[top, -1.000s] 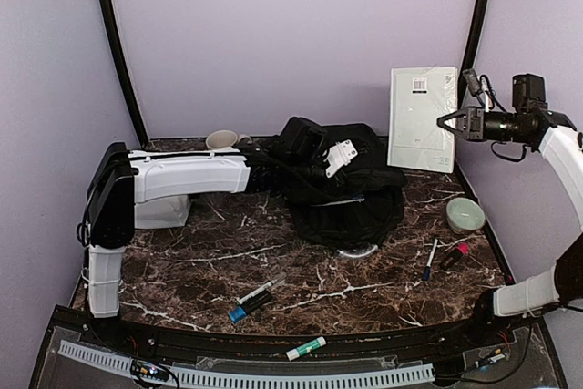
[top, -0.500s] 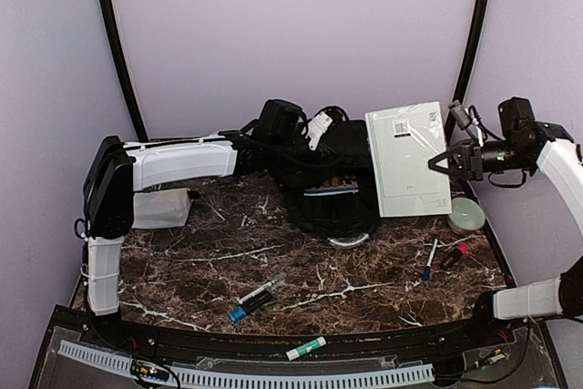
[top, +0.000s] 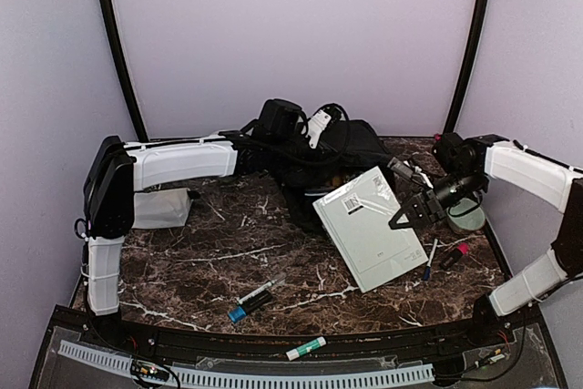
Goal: Pack the student bag
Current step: Place the book in the student bag.
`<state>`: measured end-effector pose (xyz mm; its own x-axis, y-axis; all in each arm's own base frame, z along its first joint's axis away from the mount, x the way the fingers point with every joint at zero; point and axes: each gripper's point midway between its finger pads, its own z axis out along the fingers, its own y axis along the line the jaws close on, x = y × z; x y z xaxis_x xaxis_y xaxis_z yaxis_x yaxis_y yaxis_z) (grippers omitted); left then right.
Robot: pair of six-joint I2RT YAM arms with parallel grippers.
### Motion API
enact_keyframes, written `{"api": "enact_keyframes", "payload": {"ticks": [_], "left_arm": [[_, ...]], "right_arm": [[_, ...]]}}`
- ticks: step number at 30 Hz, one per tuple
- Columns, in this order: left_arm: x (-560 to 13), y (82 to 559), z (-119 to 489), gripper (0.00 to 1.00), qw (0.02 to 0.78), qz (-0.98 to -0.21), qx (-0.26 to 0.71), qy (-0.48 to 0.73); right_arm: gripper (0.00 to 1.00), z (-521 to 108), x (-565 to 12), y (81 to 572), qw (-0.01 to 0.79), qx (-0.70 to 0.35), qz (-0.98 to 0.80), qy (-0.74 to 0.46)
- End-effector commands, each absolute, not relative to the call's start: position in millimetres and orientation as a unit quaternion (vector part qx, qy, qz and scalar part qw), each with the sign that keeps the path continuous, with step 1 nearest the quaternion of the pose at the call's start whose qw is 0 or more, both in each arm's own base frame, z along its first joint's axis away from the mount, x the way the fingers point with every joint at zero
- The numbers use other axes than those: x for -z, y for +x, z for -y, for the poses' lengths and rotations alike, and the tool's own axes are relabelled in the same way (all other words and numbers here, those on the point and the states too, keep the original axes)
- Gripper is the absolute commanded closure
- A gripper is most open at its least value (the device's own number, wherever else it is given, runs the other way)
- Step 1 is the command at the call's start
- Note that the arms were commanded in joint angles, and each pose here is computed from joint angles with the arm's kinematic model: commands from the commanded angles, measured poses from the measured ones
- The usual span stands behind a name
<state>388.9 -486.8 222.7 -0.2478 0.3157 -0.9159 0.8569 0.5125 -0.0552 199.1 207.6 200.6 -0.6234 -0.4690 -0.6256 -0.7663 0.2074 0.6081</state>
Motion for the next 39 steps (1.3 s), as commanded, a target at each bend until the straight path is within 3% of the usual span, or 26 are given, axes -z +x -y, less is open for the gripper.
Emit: {"api": "enact_keyframes", "payload": {"ticks": [1, 12, 28, 39], "left_arm": [[-289.2, 391.9, 492.9, 1.00, 0.528, -0.685, 0.327, 0.381], [-301.6, 382.9, 495.5, 1.00, 0.521, -0.678, 0.363, 0.369], [-316.9, 364.7, 489.9, 1.00, 0.523, -0.671, 0.370, 0.372], [-311.2, 352.9, 489.3, 1.00, 0.519, -0.672, 0.361, 0.387]], "right_arm": [[1.00, -227.2, -196.5, 191.4, 0.139, -0.521, -0.733, -0.414], [1.00, -254.0, -156.8, 218.7, 0.043, -0.589, -0.736, -0.330], [1.00, -264.2, -128.9, 285.8, 0.049, -0.586, -0.788, -0.185], [1.00, -259.8, -144.7, 323.6, 0.058, -0.624, -0.772, -0.104]]}}
